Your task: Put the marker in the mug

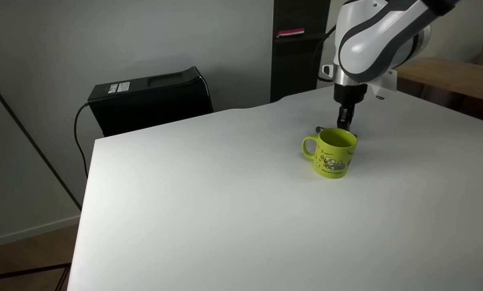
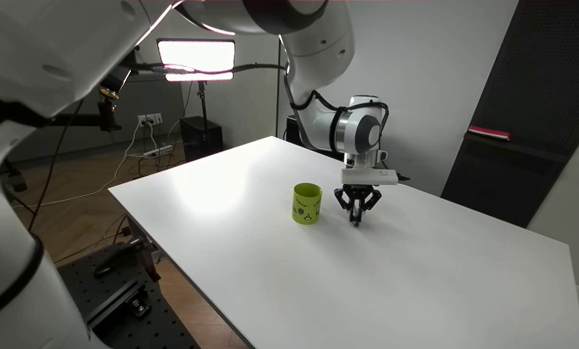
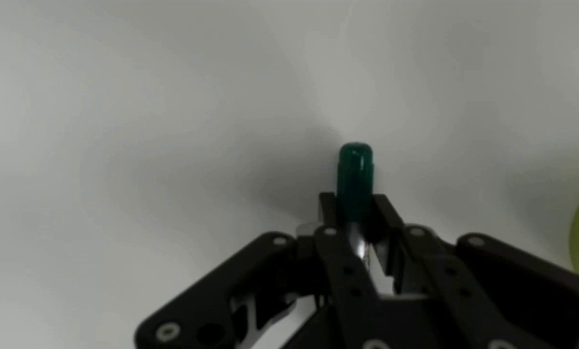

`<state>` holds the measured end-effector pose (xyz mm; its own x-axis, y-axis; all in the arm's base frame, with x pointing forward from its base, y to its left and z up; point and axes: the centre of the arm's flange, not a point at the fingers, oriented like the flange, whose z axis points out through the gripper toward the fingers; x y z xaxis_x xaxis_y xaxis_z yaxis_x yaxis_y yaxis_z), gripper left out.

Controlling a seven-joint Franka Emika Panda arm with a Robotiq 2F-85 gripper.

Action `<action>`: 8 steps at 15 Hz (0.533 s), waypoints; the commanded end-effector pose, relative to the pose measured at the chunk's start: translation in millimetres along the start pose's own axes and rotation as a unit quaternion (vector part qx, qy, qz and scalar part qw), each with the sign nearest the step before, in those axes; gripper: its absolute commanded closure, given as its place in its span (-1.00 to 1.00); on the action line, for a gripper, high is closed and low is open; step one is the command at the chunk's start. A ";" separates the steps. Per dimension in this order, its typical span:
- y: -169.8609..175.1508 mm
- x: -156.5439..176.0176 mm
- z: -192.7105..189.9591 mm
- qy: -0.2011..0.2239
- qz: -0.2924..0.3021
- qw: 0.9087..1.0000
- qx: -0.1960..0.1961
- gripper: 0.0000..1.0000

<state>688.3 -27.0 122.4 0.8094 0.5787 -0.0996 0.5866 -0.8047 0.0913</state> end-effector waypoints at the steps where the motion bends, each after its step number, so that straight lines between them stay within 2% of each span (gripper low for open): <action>1: 12.1 7.1 -22.2 -0.029 0.015 0.999 -0.006 0.90; 8: 17.3 2.9 -67.5 -0.080 0.023 0.996 0.024 0.90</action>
<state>695.7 -33.7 166.4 0.8113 0.5455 -0.2105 0.5671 -0.8217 0.0561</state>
